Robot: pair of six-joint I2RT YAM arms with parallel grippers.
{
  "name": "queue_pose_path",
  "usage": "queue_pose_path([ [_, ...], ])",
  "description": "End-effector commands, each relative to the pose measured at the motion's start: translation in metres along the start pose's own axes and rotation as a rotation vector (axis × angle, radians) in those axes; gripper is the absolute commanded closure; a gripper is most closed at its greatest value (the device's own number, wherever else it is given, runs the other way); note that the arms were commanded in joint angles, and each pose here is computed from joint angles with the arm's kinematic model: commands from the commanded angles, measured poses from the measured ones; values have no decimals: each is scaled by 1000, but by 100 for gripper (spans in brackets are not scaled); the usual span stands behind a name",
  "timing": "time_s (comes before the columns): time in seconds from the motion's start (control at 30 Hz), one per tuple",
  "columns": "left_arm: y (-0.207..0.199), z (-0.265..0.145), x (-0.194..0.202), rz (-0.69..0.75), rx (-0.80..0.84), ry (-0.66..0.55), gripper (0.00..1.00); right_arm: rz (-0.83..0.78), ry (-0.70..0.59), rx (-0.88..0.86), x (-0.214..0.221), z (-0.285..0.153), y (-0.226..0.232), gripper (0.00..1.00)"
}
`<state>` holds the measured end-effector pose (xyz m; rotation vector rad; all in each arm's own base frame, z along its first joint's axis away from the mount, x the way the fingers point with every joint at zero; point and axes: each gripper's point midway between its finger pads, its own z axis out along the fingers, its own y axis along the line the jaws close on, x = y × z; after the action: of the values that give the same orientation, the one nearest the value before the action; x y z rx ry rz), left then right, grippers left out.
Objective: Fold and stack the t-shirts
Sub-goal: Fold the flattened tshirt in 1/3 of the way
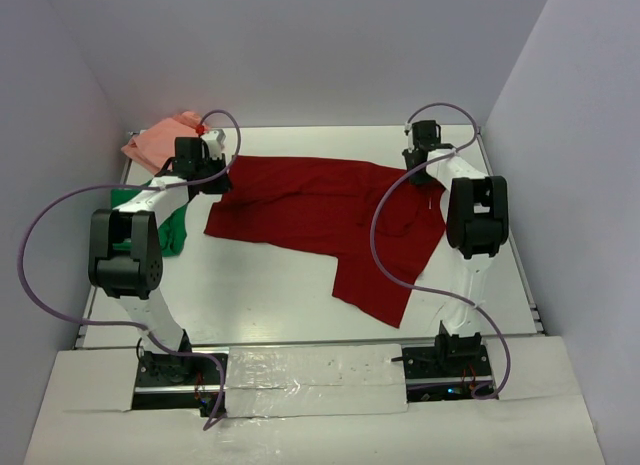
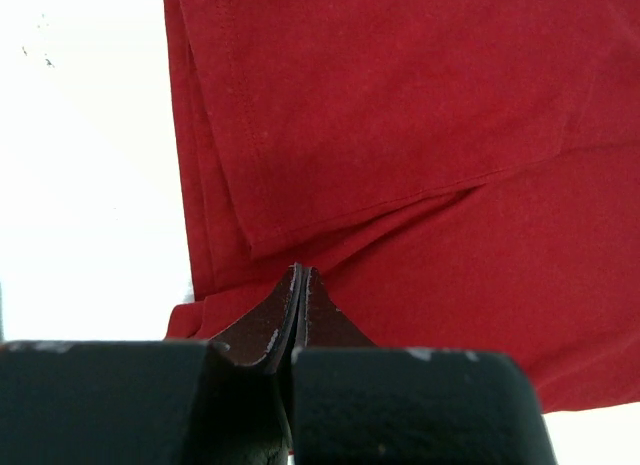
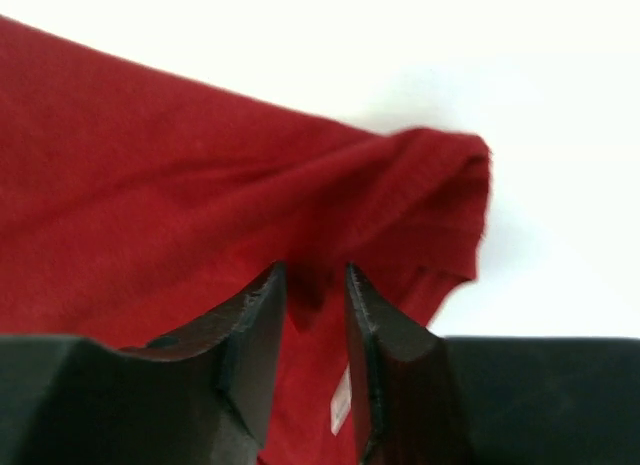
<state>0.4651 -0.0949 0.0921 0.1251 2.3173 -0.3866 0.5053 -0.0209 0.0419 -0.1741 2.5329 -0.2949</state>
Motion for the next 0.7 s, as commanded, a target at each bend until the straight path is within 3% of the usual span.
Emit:
queue_pose_path([
  [0.0, -5, -9, -20, 18, 12, -62, 100, 36, -13, -41, -13, -1, 2, 64],
  [0.07, -5, -8, -18, 17, 15, -58, 100, 39, -19, -57, -14, -3, 5, 71],
  [0.23, -4, -8, -19, 20, 15, -56, 100, 38, -4, -74, -11, -2, 7, 76],
  [0.3, -5, -8, -18, 21, 18, -54, 100, 38, 2, -61, -11, -1, 5, 85],
  [0.33, -5, -8, -17, 21, 18, -53, 100, 37, 2, -62, -11, -2, 5, 97],
  [0.37, -5, -8, -17, 21, 16, -53, 100, 36, 8, -62, -9, -1, 5, 100],
  [0.67, -5, -9, -17, 21, 18, -54, 100, 21, 0, 47, -4, -8, -14, 100],
])
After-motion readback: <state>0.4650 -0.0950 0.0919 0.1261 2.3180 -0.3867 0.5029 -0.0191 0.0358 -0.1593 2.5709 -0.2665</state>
